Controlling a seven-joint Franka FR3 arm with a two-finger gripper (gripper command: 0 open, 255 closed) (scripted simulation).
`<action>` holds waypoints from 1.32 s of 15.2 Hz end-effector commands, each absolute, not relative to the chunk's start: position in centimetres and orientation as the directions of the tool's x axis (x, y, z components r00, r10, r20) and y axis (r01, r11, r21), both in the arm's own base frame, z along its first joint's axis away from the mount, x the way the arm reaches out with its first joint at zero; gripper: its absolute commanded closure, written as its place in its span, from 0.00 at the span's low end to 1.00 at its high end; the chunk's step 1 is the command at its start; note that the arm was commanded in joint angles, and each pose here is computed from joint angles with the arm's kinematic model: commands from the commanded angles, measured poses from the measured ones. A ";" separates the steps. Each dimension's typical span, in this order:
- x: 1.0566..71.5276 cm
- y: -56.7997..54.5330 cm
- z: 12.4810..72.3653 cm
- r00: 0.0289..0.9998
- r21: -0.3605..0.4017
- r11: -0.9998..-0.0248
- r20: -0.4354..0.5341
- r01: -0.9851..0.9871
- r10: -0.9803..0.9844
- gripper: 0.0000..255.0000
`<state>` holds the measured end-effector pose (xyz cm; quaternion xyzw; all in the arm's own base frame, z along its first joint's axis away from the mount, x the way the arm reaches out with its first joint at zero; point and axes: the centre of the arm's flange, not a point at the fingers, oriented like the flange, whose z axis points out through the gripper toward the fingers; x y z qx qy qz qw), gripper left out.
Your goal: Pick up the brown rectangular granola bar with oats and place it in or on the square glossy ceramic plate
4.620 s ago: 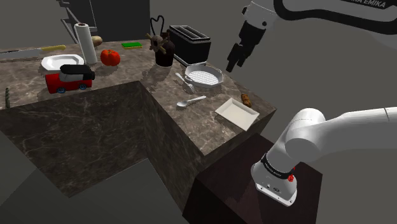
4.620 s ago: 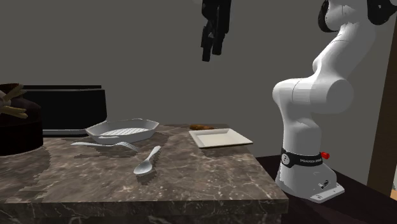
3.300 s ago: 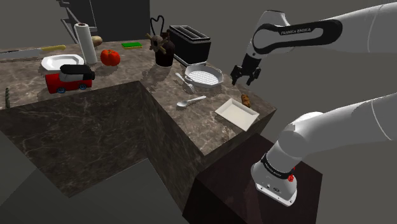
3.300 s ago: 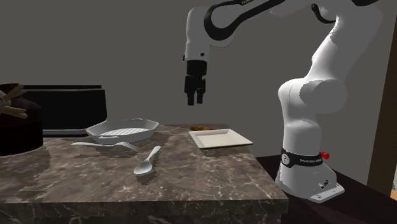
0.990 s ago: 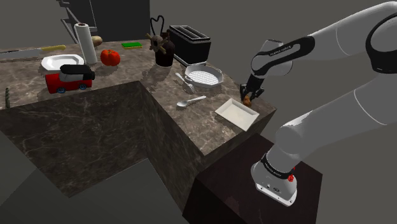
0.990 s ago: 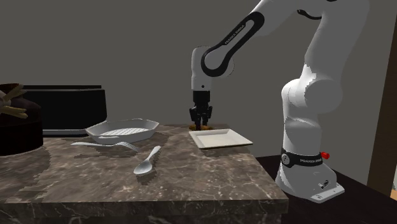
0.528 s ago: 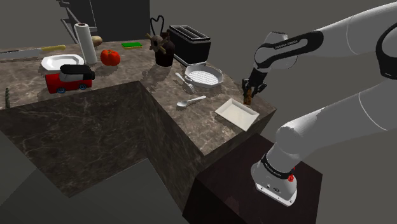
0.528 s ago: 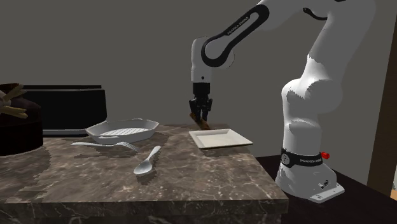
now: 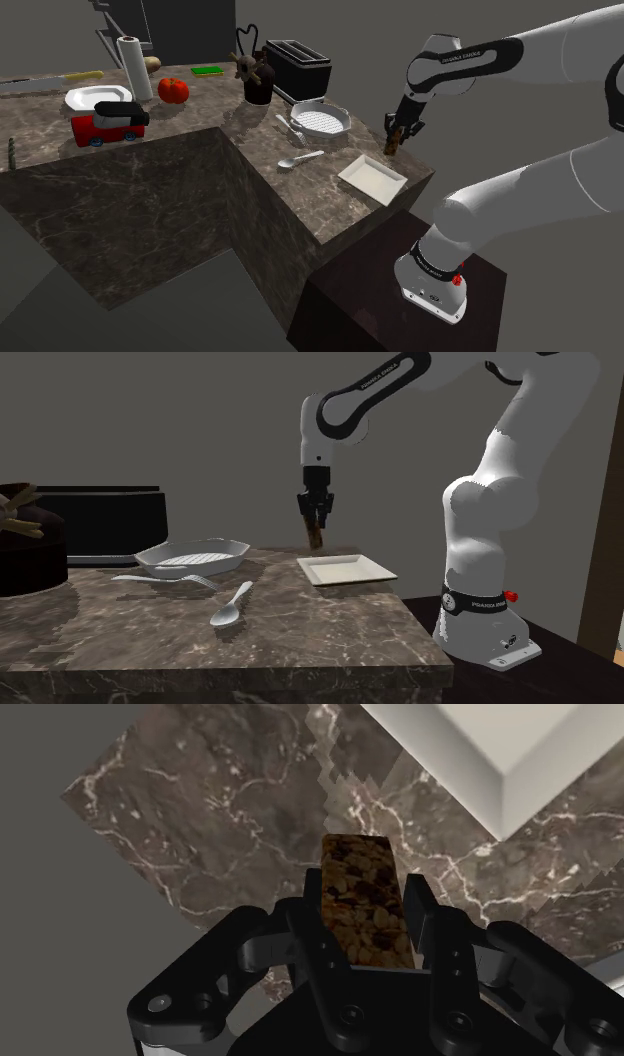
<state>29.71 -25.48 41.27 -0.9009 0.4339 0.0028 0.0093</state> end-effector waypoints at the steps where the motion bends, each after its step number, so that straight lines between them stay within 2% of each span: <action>1: 29.7 -25.4 42.4 0.623 -0.014 -0.623 -0.014 -0.782 -0.782 1.00; 14: 27.5 -9.8 43.5 0.623 -0.014 -0.623 -0.014 -0.782 -0.782 1.00; 20: 27.5 -9.8 40.3 0.623 -0.014 -0.623 -0.014 -0.782 -0.782 1.00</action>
